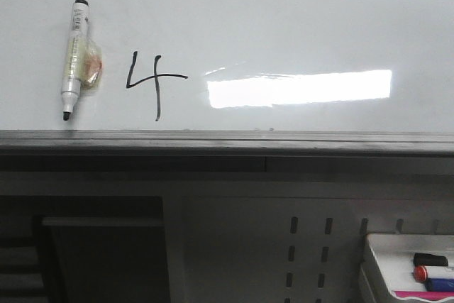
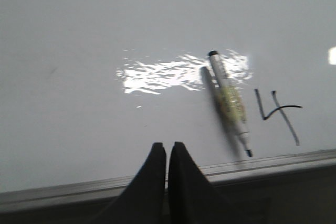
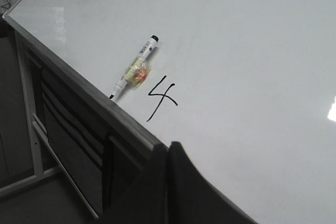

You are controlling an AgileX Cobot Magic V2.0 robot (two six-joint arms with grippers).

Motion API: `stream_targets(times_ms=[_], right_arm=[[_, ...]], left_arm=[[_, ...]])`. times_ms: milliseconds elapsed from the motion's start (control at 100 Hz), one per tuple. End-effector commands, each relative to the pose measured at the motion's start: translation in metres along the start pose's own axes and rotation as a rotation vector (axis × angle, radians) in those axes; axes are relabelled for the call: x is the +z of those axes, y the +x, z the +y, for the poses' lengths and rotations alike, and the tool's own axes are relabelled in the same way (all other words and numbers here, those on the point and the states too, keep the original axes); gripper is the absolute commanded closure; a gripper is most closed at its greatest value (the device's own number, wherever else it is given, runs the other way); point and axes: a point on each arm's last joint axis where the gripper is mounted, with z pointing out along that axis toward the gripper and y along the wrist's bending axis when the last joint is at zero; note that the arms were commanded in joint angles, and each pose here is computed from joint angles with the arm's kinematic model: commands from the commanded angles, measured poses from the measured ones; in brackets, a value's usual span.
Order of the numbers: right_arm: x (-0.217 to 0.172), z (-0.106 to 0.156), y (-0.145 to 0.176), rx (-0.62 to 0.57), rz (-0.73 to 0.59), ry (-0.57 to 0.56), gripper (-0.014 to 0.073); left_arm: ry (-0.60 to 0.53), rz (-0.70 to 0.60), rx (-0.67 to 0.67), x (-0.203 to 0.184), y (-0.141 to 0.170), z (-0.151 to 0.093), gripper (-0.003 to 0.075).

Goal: Write number 4 on whiteboard

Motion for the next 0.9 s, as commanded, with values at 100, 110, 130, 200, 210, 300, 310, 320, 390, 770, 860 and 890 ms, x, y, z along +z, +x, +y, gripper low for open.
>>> stream_targets(times_ms=[100,110,130,200,210,300,310,320,390,770,860,890], right_arm=[[0.0,-0.006,-0.012,0.002,-0.066,0.047,0.0659],[0.0,-0.006,-0.012,0.002,-0.066,0.047,0.0659],[0.0,-0.006,-0.012,0.002,-0.066,0.047,0.0659],[0.0,-0.006,-0.013,0.002,-0.068,0.049,0.0659],[0.0,-0.006,-0.013,0.002,-0.068,0.049,0.0659],[0.0,-0.006,-0.013,0.002,-0.067,0.047,0.0659],[0.0,-0.006,-0.013,0.002,-0.067,0.047,0.0659],[0.0,-0.006,-0.013,0.002,-0.067,0.047,0.0659],[0.0,-0.006,-0.013,0.002,-0.067,0.047,0.0659],[0.0,-0.006,-0.013,0.002,-0.067,0.047,0.0659],[0.0,-0.006,-0.013,0.002,-0.067,0.047,0.0659],[0.0,-0.006,-0.013,0.002,-0.067,0.047,0.0659]], left_arm=[[-0.169,-0.047,-0.008,-0.002,0.014,0.009,0.0741],[-0.174,-0.042,-0.008,-0.002,0.015,0.009,0.0741],[-0.19,-0.028,-0.01,-0.001,0.019,0.01,0.0741],[-0.228,0.002,-0.013,-0.001,0.028,0.013,0.0741],[-0.23,0.004,-0.013,0.0,0.029,0.013,0.0741],[-0.242,0.094,-0.024,-0.001,0.037,0.014,0.0741],[-0.241,0.106,-0.025,-0.001,0.038,0.014,0.0741],[-0.242,0.113,-0.026,-0.001,0.038,0.014,0.0741],[-0.244,0.186,-0.033,-0.002,0.045,0.014,0.0741],[-0.245,0.196,-0.035,-0.003,0.046,0.014,0.0741],[-0.245,0.196,-0.035,-0.003,0.046,0.014,0.0741],[-0.245,0.196,-0.035,-0.003,0.046,0.014,0.0741]])
